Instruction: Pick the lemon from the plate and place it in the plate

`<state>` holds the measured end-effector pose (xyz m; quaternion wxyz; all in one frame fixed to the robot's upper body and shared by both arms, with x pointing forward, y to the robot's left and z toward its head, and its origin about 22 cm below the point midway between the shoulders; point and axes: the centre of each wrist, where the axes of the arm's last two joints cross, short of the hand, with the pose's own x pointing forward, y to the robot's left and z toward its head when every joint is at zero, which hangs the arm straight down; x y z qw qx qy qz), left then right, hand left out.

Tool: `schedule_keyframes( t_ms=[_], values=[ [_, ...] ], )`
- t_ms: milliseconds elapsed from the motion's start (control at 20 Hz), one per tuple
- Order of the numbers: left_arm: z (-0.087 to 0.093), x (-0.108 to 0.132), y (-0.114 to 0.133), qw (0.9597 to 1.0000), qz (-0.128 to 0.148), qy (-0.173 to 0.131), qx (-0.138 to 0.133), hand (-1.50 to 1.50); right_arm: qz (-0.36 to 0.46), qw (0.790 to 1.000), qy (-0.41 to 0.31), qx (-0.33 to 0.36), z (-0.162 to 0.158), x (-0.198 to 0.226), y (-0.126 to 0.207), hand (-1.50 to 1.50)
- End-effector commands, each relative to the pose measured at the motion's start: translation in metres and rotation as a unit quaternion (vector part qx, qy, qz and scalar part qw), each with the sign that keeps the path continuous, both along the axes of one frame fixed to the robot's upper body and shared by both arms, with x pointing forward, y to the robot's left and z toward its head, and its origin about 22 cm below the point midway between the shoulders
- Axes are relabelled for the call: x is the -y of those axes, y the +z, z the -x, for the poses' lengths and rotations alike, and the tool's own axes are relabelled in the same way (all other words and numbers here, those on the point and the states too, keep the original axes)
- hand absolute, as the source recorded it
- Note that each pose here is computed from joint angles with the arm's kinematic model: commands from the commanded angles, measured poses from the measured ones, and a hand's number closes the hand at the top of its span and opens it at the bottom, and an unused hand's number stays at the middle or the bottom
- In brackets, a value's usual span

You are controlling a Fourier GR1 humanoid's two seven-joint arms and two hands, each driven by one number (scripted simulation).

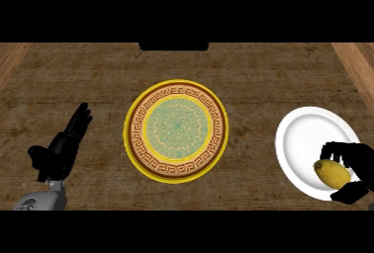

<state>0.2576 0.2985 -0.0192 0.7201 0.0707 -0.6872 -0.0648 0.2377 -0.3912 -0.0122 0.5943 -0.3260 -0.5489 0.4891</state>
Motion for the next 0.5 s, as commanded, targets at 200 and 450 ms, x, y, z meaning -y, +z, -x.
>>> schedule_keyframes(
  t_ms=[200, 450],
  values=[
    [0.009, 0.000, -0.004, 1.0000, 0.001, 0.001, 0.001, 0.00, -0.038, 0.997, 0.008, 0.071, -0.030, -0.034, 0.044, 1.50],
    [-0.007, 0.002, -0.001, 0.9999, 0.001, 0.010, -0.003, 0.00, -0.041, 0.991, 0.028, 0.121, 0.009, -0.043, 0.074, 1.50]
  ],
)
